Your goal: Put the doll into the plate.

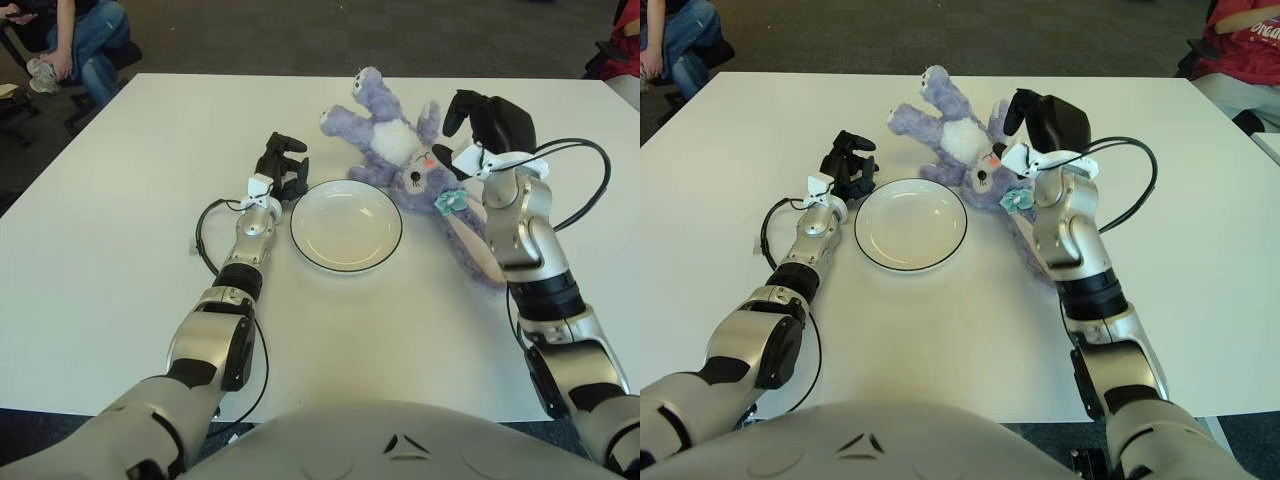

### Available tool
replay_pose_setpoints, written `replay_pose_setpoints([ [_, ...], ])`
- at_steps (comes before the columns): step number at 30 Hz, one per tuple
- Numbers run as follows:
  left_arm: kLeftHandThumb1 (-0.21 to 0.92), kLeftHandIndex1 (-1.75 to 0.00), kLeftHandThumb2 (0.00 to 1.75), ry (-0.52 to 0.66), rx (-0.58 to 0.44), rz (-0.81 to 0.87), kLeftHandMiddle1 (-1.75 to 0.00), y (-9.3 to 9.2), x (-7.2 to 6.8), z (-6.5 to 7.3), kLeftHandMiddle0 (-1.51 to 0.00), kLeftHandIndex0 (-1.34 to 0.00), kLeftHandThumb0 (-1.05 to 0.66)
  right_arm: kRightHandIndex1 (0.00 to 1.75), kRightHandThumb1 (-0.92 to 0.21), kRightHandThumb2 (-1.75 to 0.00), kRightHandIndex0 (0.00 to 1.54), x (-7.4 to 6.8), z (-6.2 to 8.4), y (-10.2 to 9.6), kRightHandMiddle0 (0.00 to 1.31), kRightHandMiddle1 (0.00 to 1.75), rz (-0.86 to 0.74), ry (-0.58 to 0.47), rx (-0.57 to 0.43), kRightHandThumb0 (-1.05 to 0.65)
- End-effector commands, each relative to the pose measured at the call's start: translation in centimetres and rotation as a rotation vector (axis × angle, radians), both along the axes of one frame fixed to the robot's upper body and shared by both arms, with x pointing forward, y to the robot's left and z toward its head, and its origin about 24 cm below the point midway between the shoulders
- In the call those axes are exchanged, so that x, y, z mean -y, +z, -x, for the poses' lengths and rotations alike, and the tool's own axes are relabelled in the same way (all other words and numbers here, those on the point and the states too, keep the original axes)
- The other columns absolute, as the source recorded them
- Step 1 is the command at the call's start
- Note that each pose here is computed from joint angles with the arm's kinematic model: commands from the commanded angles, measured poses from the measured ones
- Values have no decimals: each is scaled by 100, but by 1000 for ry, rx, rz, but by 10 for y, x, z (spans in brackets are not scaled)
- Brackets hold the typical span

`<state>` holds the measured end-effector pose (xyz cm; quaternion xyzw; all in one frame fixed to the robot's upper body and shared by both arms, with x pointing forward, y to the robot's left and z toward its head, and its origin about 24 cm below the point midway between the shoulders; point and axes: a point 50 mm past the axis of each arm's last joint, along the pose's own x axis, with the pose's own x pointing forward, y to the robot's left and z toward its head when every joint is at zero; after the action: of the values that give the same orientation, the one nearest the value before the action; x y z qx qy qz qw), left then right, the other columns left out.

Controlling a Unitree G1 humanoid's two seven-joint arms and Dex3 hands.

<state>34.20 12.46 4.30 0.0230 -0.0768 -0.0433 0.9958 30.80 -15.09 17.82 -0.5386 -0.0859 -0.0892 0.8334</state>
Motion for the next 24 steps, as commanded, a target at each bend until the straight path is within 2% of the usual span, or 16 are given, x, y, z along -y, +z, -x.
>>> replay_pose_setpoints([
  [1,65,-167,87,7,-74,-13,-167,-20,-2,9,-33,-31,0,174,-33,-130,50,3,1,6,46,175,23,-72,-24,0],
  [3,65,-167,87,6,-73,-15,-168,-20,-2,9,-33,-31,0,174,-38,-124,46,3,2,6,43,175,31,-95,-41,0],
  [4,65,-168,87,5,-71,-16,-168,-20,-2,9,-32,-30,0,175,-32,-131,54,3,3,7,27,165,38,-109,-50,18],
  [5,66,-168,86,5,-70,-18,-168,-20,-1,9,-32,-30,0,175,-28,-136,60,3,3,7,18,155,43,-119,-57,30],
  [6,66,-168,86,5,-68,-19,-168,-19,-1,9,-32,-29,0,175,-26,-138,62,2,4,7,14,151,51,-130,-64,34],
  [7,66,-168,86,5,-67,-20,-168,-19,-1,9,-31,-29,0,174,-24,-141,65,1,4,7,9,139,57,-137,-69,40],
  [9,67,-168,86,5,-63,-21,-168,-19,-1,9,-31,-29,0,175,-22,-143,67,0,6,7,5,129,70,-153,-80,45],
  [12,67,-169,85,6,-59,-19,-169,-19,-1,9,-31,-29,0,172,-28,-133,64,-2,9,6,1,100,95,-182,-104,46],
  [13,67,-169,85,6,-60,-16,-169,-19,-1,9,-31,-29,0,172,-32,-123,55,-2,10,5,1,94,103,-190,-111,24],
  [14,67,-169,85,7,-60,-14,-169,-19,-1,9,-31,-29,0,172,-42,-100,42,-2,11,5,1,84,108,-196,-117,-10],
  [15,67,-169,85,7,-61,-11,-169,-19,-1,9,-31,-28,0,172,-50,-83,34,-3,11,5,0,78,111,-201,-123,-31],
  [17,67,-169,85,8,-62,-7,-169,-19,-1,9,-31,-28,0,171,-58,-66,25,-3,12,4,0,73,117,-206,-139,-51],
  [19,67,-169,85,10,-64,-3,-169,-19,-1,9,-31,-28,0,172,-62,-57,20,-4,13,3,0,71,124,-210,-153,-62],
  [24,67,-169,85,14,-66,1,-169,-19,-1,9,-30,-28,0,174,-69,-43,15,-5,14,2,0,67,125,-223,-174,-75],
])
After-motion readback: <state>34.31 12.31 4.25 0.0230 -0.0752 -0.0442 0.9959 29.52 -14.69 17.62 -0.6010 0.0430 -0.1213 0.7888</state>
